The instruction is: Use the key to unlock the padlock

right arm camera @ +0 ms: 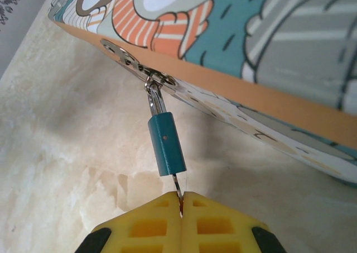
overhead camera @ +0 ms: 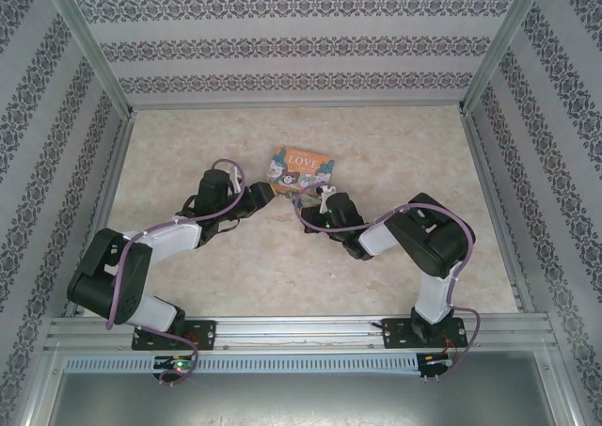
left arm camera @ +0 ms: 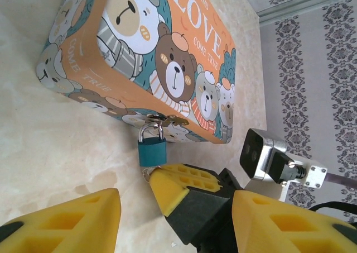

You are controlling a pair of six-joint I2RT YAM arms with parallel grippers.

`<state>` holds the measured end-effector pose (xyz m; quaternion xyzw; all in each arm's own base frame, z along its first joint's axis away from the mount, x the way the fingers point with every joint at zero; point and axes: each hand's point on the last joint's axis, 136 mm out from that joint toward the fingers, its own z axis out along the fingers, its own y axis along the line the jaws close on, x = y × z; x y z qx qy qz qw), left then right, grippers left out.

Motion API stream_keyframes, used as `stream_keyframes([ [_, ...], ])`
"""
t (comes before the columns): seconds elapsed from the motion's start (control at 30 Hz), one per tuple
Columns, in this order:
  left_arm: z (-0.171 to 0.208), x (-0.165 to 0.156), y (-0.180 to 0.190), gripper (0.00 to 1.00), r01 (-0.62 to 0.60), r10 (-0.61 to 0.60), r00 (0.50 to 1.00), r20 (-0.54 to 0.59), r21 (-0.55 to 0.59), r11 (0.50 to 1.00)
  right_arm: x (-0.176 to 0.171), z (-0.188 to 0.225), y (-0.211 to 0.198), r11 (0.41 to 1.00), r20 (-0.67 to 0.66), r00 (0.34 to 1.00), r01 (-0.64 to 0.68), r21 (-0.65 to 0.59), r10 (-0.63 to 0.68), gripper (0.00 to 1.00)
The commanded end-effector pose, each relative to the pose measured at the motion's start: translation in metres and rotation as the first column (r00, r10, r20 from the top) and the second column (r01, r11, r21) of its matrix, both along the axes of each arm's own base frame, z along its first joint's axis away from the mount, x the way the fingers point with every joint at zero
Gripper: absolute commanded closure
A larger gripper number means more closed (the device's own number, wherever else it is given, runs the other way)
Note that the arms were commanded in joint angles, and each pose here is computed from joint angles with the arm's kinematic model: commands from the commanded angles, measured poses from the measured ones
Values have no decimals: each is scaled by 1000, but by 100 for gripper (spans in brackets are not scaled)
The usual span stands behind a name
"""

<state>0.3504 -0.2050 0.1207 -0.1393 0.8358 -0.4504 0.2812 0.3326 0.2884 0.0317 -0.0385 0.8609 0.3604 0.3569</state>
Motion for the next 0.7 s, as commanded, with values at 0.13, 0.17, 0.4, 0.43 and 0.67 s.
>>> stream_keyframes([
  [0.13,5,7,-11,53,-1,2,1000,4,-173,985,-10,3,3,994,-93,995,45,98,-36,100],
  [0.17,4,8,-14,54,4,-5,1000,-5,-195,981,-10,3,3,993,-103,994,50,107,-39,100],
  [0.4,-15,12,-19,56,-9,-6,998,-68,-233,972,-9,7,4,986,-130,990,79,148,-60,100],
  [0.43,-18,12,-19,56,-11,-8,997,-78,-234,972,-10,8,5,985,-134,989,80,154,-59,100],
  [0.67,-31,16,-27,59,-11,-24,993,-114,-291,957,-9,11,7,978,-162,985,95,185,-65,100],
])
